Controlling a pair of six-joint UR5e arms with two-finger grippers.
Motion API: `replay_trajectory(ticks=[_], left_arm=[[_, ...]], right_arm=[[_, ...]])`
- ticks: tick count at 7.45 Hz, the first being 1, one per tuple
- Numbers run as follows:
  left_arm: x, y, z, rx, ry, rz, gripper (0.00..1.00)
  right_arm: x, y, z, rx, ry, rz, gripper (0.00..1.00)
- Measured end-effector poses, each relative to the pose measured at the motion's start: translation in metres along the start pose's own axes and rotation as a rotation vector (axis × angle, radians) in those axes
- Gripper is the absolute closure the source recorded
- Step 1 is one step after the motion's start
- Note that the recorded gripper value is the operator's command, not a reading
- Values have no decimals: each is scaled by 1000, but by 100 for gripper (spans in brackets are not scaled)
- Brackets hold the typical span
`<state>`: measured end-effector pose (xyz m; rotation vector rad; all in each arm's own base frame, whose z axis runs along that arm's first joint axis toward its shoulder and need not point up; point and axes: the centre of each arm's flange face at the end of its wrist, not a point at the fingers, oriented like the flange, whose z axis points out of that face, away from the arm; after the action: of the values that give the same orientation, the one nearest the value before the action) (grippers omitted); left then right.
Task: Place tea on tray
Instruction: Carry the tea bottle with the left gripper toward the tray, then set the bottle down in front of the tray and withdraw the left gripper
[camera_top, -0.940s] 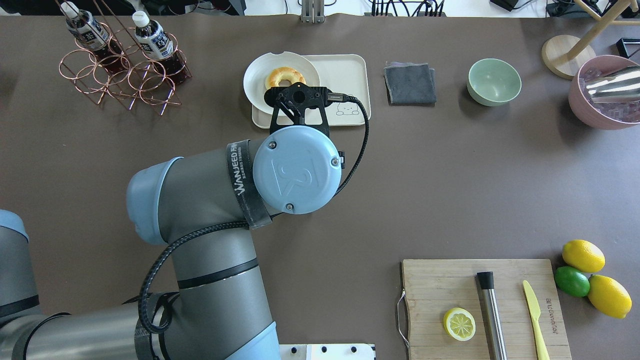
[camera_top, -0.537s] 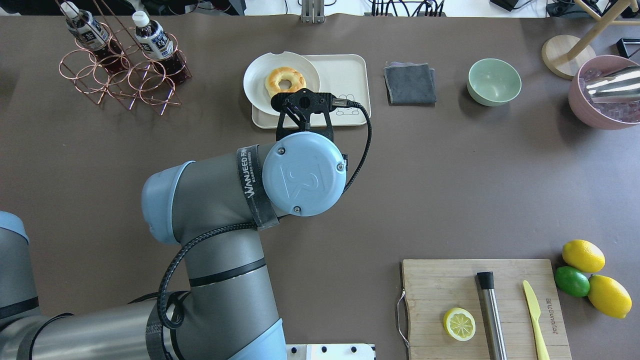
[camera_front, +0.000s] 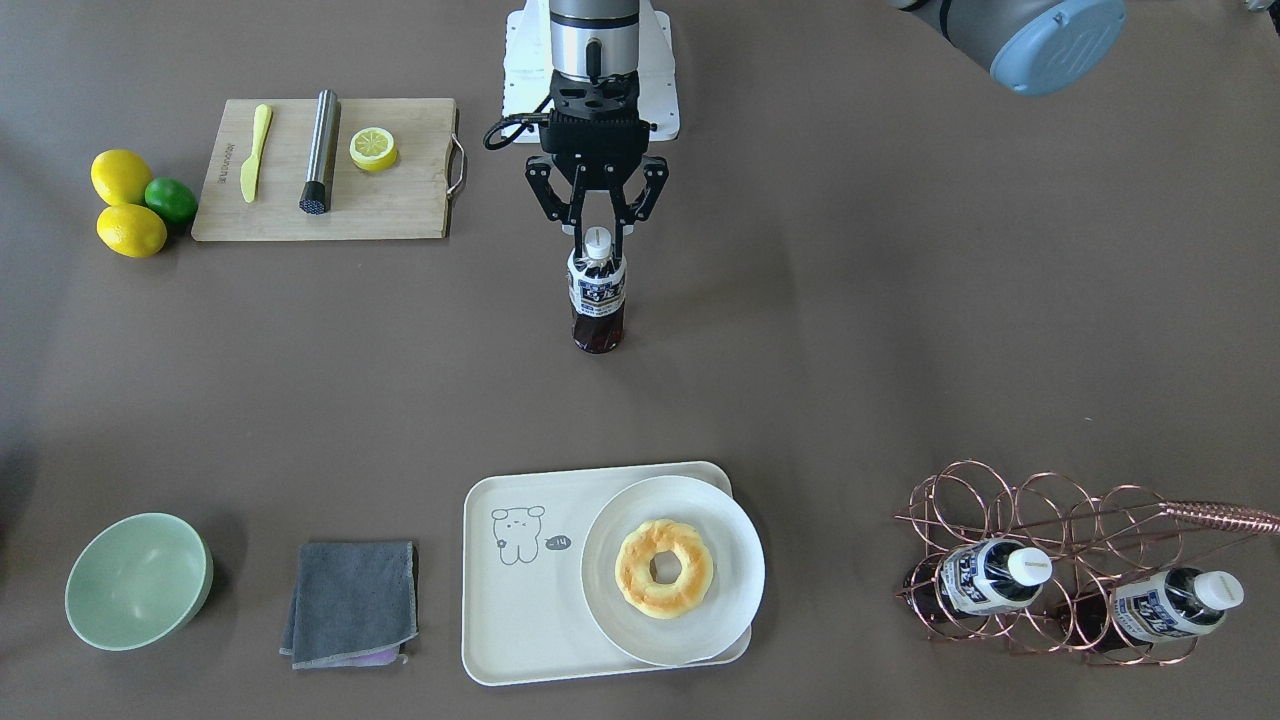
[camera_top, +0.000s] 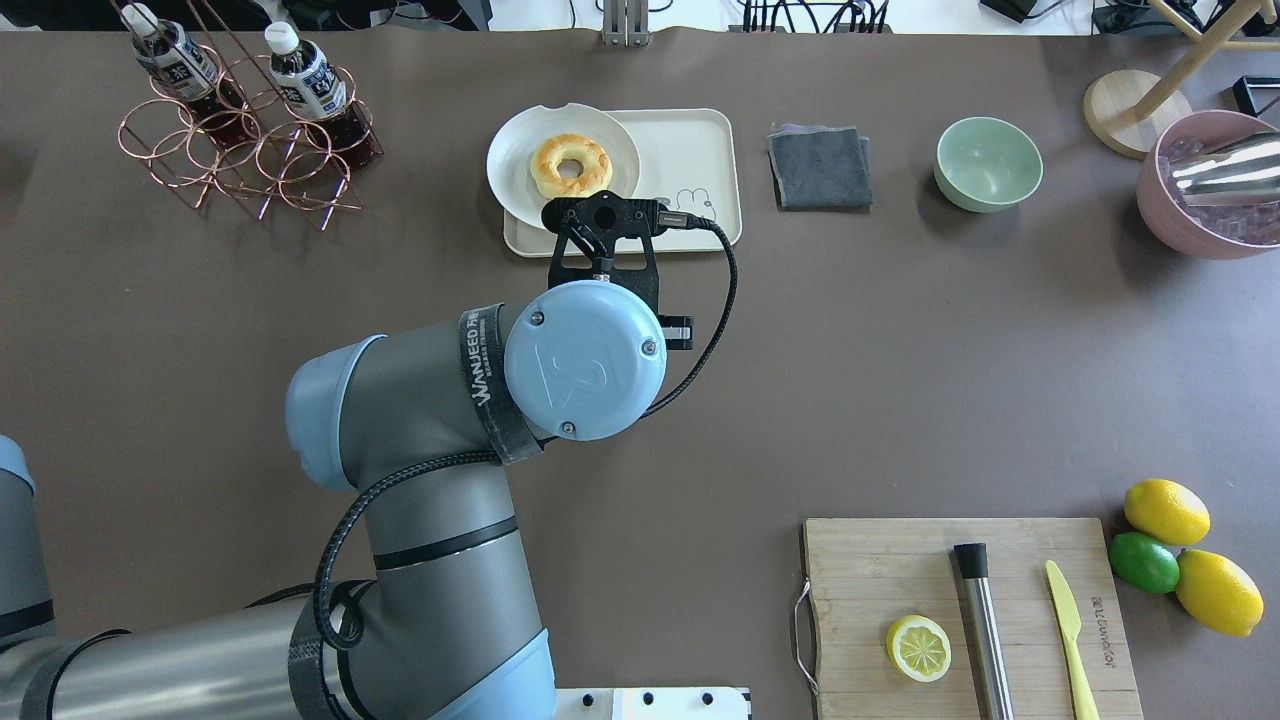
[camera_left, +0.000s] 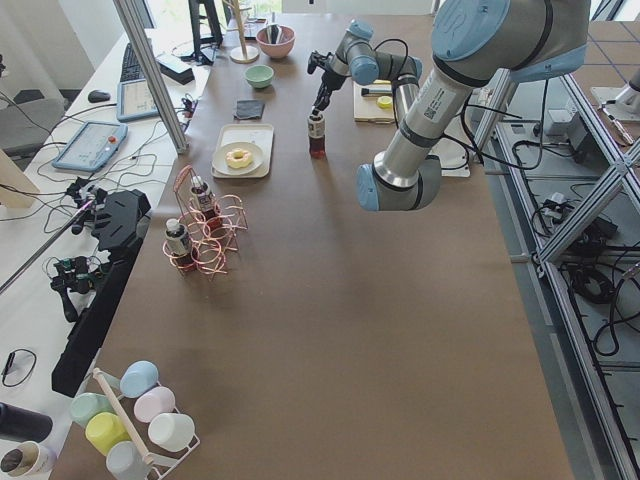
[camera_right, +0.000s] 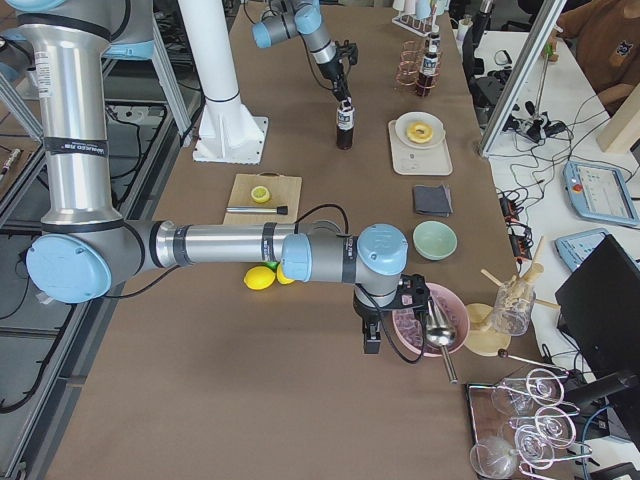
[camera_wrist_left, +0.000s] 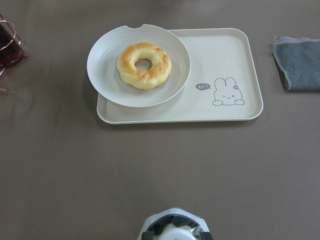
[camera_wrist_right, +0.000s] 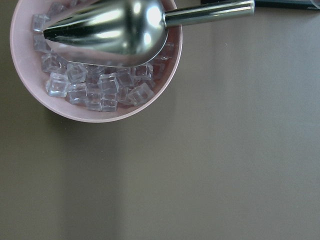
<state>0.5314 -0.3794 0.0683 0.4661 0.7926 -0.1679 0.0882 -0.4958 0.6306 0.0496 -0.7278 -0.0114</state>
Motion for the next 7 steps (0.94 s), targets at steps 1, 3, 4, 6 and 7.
replay_trajectory(ticks=[1, 3, 4, 6, 7], left_arm=[[0, -1, -2, 3, 8, 25, 2], [-1, -5, -9, 7, 19, 38, 2], [-4, -10, -12, 14, 22, 35, 2], [-20, -27, -16, 41, 20, 20, 2], [-30, -41, -19, 61, 17, 3, 2]], right_arm=[[-1, -1, -1, 2, 1, -1, 0], [-1, -2, -2, 3, 2, -3, 0], [-2, -3, -2, 4, 2, -4, 0], [-3, -5, -4, 8, 3, -7, 0], [-4, -6, -5, 9, 3, -8, 0]])
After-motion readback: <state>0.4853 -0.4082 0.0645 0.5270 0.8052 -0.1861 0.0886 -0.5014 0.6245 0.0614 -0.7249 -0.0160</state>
